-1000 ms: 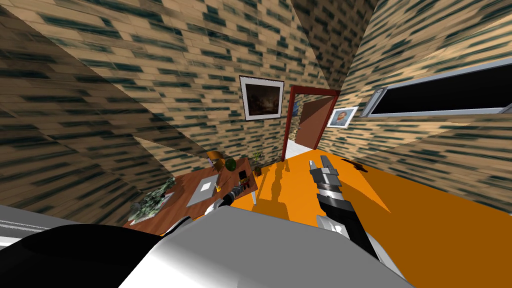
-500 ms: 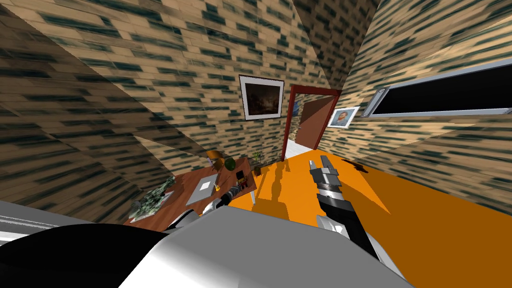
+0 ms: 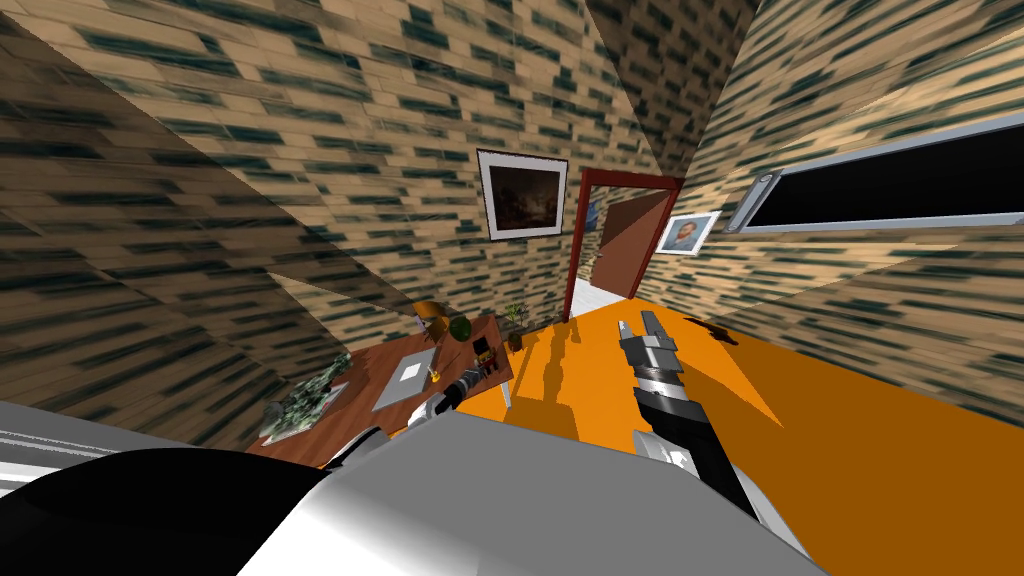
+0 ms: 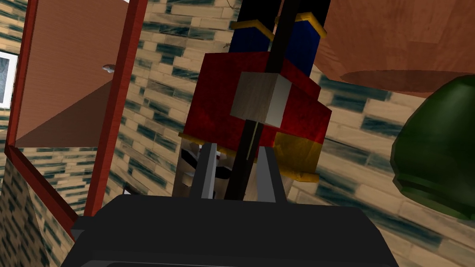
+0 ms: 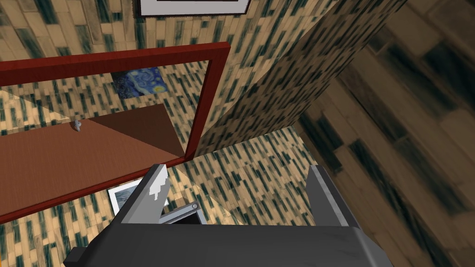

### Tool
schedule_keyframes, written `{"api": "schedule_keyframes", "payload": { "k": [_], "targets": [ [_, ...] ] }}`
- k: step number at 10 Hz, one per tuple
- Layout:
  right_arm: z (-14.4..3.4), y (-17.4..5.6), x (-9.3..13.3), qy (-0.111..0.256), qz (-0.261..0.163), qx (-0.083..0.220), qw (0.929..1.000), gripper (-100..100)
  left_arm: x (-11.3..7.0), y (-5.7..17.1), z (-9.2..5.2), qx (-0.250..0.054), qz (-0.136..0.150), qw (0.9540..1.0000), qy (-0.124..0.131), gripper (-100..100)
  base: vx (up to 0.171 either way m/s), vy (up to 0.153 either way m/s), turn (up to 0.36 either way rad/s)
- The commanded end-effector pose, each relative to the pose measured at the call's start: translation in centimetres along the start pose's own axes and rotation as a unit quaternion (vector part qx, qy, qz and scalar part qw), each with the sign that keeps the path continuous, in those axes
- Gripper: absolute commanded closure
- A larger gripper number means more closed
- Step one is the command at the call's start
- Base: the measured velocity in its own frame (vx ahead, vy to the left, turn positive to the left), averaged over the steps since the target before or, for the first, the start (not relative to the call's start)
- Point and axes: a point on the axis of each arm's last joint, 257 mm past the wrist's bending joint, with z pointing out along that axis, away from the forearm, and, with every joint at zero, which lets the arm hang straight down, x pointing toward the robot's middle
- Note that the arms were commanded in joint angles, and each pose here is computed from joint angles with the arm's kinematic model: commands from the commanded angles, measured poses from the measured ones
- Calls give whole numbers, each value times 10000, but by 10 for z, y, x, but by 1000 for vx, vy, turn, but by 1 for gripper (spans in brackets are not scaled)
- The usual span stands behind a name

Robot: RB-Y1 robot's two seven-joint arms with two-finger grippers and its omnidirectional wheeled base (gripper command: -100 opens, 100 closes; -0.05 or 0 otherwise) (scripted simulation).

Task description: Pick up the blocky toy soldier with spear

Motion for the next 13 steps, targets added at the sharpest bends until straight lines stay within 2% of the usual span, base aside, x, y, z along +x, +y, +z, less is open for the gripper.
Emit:
{"api": "schedule_keyframes", "payload": {
  "k": [1, 2, 3, 4, 7, 8, 9, 11, 12, 13],
  "targets": [
    [0, 0, 0, 0, 0, 0, 10000, 0, -15, -9, 6, 104, 23, 9998, -145, 100, 0, 0, 0],
    [0, 0, 0, 0, 0, 0, 10000, 0, -15, -9, 6, 104, 23, 9998, -145, 100, 0, 0, 0],
    [0, 0, 0, 0, 0, 0, 10000, 0, -36, 7, 14, 29, 31, 9999, -159, 100, -96, -18, -117],
    [0, 0, 0, 0, 1, -1, 10000, 0, -36, 7, 14, 29, 31, 9999, -159, 100, -122, -24, -68],
    [0, 0, 0, 0, 1, -1, 10000, 0, -74, 26, 25, -75, 35, 9997, -233, 100, -107, -34, -59],
    [0, 0, 0, 0, 1, -1, 10000, 0, -74, 26, 25, -75, 35, 9997, -233, 100, -91, -36, -31],
    [0, 0, 0, 0, 1, -1, 10000, 0, -87, 32, 29, -113, 35, 9996, -263, 100, -86, -33, -54],
    [0, 0, 0, 0, 0, 0, 10000, 0, -87, 32, 29, -113, 35, 9996, -263, 100, -42, -8, -10],
    [0, 0, 0, 0, 0, 0, 10000, 0, -114, 45, 35, -194, 31, 9993, -331, 100, -94, -23, -102],
    [0, 0, 0, 0, 1, -1, 10000, 0, -114, 45, 35, -194, 31, 9993, -331, 100, -104, -30, -63]
  ]
}}
